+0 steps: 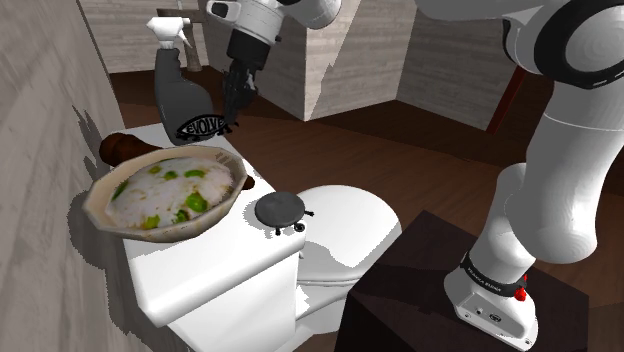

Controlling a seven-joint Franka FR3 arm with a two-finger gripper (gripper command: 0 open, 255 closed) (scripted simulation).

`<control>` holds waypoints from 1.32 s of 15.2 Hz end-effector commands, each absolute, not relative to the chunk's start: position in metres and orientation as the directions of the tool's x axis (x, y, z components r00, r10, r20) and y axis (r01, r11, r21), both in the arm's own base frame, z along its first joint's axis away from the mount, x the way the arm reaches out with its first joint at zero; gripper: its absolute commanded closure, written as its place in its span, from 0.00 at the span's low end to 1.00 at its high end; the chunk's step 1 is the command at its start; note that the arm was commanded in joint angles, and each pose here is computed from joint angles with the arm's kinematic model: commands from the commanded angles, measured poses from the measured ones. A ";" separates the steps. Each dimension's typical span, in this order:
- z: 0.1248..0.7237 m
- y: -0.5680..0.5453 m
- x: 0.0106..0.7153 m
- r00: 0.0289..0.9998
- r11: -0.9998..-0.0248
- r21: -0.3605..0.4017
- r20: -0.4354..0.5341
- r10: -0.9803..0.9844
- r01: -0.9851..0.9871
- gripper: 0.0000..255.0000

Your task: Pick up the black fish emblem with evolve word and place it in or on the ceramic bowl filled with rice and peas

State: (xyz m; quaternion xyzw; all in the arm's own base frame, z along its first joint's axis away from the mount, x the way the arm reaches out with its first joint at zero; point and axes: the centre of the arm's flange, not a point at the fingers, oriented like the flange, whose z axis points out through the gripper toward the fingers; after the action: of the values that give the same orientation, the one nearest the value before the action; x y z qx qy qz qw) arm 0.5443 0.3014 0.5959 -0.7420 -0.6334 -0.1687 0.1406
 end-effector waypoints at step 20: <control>0.706 0.301 0.544 0.141 -0.158 0.005 0.428 0.893 0.987 1.00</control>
State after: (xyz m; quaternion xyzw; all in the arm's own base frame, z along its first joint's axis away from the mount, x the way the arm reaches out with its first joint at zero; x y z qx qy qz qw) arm 0.5427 0.3006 0.7003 -0.7420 -0.6334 -0.1688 0.1406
